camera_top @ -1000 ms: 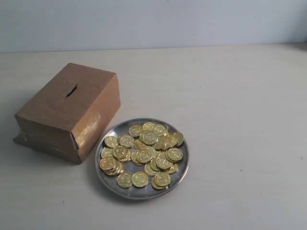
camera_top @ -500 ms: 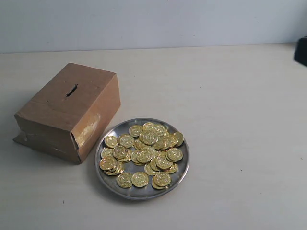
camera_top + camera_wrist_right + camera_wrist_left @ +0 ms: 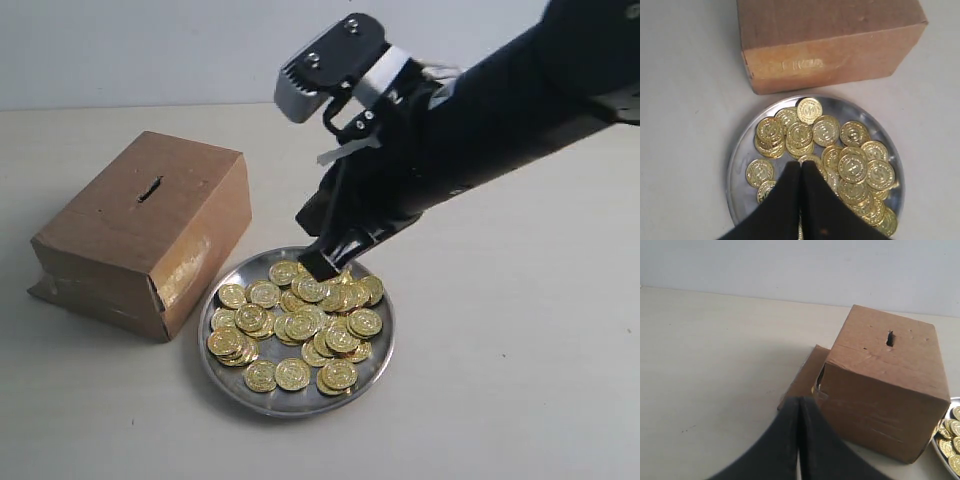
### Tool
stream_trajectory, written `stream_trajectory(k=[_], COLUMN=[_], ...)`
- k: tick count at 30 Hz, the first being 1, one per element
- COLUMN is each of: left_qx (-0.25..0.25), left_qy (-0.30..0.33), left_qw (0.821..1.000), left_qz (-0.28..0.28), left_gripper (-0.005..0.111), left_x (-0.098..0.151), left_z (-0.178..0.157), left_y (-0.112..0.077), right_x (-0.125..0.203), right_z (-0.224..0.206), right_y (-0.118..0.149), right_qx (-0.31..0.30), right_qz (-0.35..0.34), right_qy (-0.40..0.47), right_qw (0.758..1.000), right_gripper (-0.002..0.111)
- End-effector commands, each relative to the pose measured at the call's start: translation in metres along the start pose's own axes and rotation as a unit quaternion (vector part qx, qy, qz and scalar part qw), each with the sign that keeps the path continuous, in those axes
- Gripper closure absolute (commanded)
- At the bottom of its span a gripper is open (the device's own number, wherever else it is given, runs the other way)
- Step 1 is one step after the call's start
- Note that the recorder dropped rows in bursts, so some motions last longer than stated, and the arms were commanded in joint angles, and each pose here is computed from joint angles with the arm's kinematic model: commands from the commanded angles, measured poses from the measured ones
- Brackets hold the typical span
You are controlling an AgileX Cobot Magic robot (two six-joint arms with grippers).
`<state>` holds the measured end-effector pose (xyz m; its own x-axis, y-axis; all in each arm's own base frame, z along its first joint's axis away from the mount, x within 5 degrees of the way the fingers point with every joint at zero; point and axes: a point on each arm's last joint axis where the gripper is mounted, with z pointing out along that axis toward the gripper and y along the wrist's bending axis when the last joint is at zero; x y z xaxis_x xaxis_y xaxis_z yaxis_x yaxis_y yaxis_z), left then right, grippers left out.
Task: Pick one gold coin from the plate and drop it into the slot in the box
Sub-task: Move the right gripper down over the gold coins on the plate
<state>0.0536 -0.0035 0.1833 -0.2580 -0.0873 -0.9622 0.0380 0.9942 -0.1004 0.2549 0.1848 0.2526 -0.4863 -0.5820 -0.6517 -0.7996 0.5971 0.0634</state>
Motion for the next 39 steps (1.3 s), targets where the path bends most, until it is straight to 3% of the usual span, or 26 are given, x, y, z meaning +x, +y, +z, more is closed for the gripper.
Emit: stream_trajectory(k=[1, 9, 14, 20, 24, 27, 34, 39], left_qx=[0.003, 0.003, 0.003, 0.003, 0.003, 0.003, 0.003, 0.003], left_qy=[-0.004, -0.004, -0.004, -0.004, -0.004, -0.004, -0.004, -0.004], left_qw=[1.0, 1.0, 1.0, 1.0, 1.0, 1.0, 1.0, 1.0], left_qz=[-0.001, -0.001, -0.001, -0.001, -0.001, -0.001, -0.001, -0.001], left_gripper=[0.107, 0.107, 0.107, 0.107, 0.107, 0.107, 0.107, 0.107], left_x=[0.0, 0.0, 0.0, 0.0, 0.0, 0.0, 0.0, 0.0], left_z=[0.0, 0.0, 0.0, 0.0, 0.0, 0.0, 0.0, 0.0], left_y=[0.0, 0.0, 0.0, 0.0, 0.0, 0.0, 0.0, 0.0], right_x=[-0.006, 0.013, 0.022, 0.03, 0.034, 0.034, 0.029, 0.029], right_z=[0.029, 0.059, 0.065, 0.076, 0.084, 0.091, 0.107, 0.111], right_y=[-0.009, -0.016, -0.014, -0.014, -0.014, -0.005, 0.022, 0.022], right_qx=[-0.014, -0.046, -0.082, -0.103, -0.109, -0.117, -0.109, -0.102], right_qz=[-0.006, -0.078, -0.14, -0.165, -0.171, -0.197, -0.268, -0.261], right_qy=[0.036, 0.141, 0.169, 0.189, 0.193, 0.194, 0.181, 0.179], right_qw=[0.999, 0.986, 0.972, 0.963, 0.96, 0.954, 0.94, 0.943], right_gripper=[0.108, 0.106, 0.094, 0.083, 0.066, 0.059, 0.058, 0.058])
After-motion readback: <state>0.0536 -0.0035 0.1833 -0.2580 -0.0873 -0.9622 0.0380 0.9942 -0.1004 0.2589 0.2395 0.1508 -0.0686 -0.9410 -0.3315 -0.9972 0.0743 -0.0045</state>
